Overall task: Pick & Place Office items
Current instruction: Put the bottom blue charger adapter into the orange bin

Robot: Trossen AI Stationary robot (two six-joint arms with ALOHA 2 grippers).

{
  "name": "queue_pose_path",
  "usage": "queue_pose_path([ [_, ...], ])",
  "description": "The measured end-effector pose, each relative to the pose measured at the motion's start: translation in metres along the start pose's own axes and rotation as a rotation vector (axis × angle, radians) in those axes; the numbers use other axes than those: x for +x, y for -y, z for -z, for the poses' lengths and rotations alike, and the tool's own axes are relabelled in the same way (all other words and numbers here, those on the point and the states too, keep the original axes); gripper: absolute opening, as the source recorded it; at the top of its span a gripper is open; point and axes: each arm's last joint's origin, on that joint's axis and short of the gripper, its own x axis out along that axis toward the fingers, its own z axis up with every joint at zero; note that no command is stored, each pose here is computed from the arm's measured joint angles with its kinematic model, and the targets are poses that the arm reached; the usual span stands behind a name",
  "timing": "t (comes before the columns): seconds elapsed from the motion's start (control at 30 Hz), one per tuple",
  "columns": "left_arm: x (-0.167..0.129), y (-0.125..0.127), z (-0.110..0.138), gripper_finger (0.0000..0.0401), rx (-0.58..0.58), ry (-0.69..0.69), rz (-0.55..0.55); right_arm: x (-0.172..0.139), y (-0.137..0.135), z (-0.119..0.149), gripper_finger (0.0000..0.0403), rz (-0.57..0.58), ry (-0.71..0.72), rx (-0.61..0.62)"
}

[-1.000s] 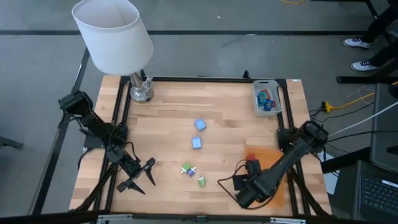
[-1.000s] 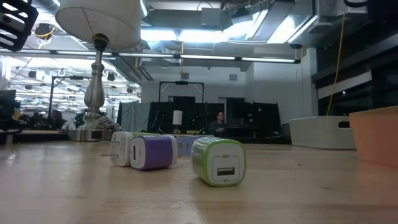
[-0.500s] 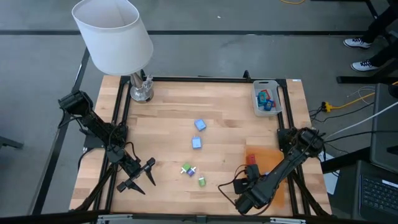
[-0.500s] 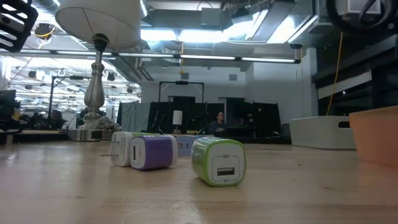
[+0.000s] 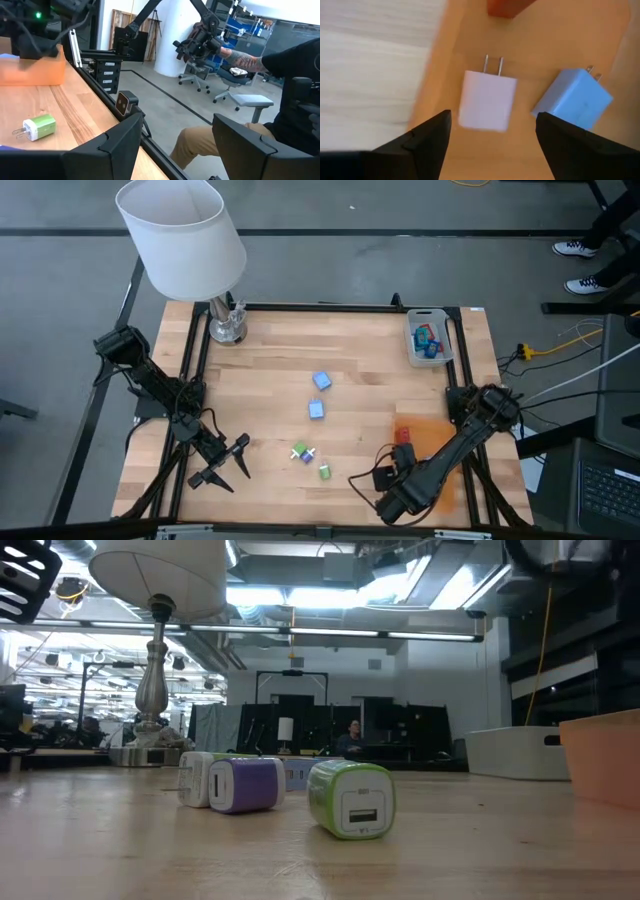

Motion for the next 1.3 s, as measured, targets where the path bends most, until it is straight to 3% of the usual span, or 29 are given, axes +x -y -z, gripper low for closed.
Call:
queue_pose_path([
  [0.27, 0.000, 0.000, -0.001, 0.0237, 0.002, 0.007, 0.001, -0.062, 0.014, -0.019, 0.0288, -0.042, 0.096, 0.004],
  [0.33, 0.000, 0.000, -0.001, 0.0237, 0.009, 0.008, 0.001, -0.077, 0.010, -0.024, 0.0288, -0.144, 0.159, 0.016],
  [0.5, 0.000, 0.000, -0.002, 0.0237, 0.018, 0.022, 0.001, -0.102, -0.023, -0.042, 0.0287, -0.544, 0.371, 0.067],
  [0.67, 0.000, 0.001, -0.003, 0.0237, 0.017, 0.031, 0.003, -0.103, -0.076, -0.067, 0.0279, -0.708, 0.383, -0.048],
  [0.8, 0.000, 0.001, -0.005, 0.0237, 0.015, 0.053, 0.011, -0.095, -0.108, -0.099, 0.0269, -0.737, 0.390, -0.084],
  [1.07, 0.000, 0.002, -0.007, 0.0237, 0.013, 0.063, 0.031, -0.062, -0.138, -0.166, 0.0266, -0.620, 0.222, -0.130],
  [1.3, 0.000, 0.002, -0.006, 0.0237, 0.014, 0.059, 0.045, -0.031, -0.154, -0.192, 0.0297, -0.540, 0.154, -0.149],
])
